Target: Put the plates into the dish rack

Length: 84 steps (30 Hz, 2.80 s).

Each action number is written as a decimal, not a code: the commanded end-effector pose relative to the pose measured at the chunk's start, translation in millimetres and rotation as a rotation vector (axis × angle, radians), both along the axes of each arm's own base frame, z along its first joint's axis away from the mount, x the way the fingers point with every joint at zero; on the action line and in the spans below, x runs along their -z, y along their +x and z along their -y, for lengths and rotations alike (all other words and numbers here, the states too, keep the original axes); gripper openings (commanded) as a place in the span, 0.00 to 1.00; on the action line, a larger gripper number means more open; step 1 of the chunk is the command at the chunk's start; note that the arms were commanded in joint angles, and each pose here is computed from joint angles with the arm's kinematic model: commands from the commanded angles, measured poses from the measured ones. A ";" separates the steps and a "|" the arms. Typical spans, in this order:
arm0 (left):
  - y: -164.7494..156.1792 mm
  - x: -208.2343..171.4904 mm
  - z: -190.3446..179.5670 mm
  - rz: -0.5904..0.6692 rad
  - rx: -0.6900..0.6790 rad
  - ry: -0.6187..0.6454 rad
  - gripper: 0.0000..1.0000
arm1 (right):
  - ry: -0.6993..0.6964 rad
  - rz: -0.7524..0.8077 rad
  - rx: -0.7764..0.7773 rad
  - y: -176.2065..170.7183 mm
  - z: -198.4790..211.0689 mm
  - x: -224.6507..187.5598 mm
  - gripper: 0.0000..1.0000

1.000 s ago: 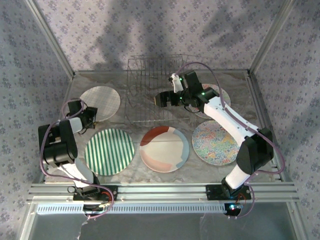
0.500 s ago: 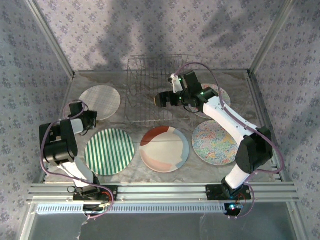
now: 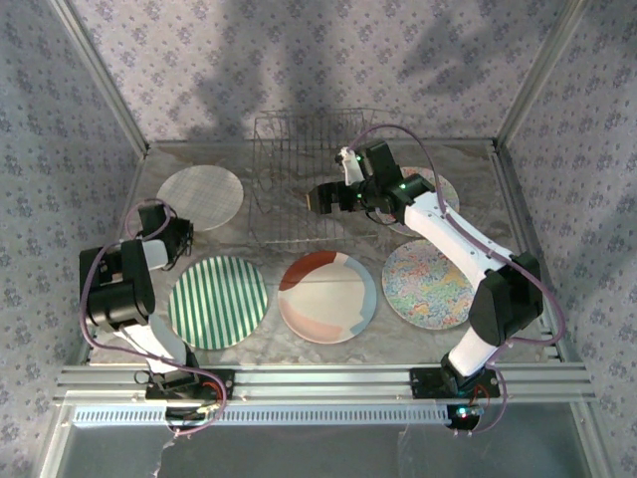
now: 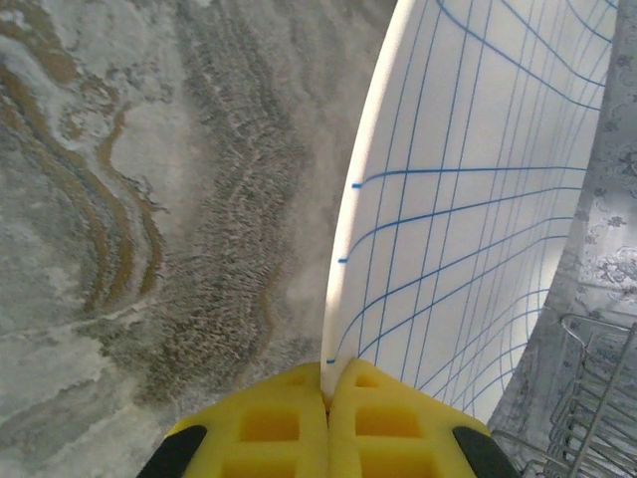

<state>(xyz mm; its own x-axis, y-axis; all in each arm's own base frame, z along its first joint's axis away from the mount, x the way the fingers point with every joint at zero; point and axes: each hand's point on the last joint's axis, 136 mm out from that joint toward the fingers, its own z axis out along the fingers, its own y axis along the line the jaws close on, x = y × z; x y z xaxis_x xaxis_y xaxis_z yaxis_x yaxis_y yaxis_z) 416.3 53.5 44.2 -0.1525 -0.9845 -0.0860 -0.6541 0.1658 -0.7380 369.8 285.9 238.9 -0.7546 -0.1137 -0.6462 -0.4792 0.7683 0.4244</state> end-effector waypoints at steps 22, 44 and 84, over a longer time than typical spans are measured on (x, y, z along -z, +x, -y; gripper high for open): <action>-20.7 -89.0 -8.9 0.008 0.162 0.302 0.00 | -0.003 0.019 -0.024 -7.1 -3.4 -9.5 0.99; -16.4 -163.3 -6.4 0.139 0.215 0.399 0.00 | 0.018 0.022 -0.033 -4.7 -6.6 -15.0 0.99; -51.6 -331.3 55.8 0.611 0.427 0.375 0.00 | 0.391 -0.106 -0.090 36.9 32.9 -60.9 0.99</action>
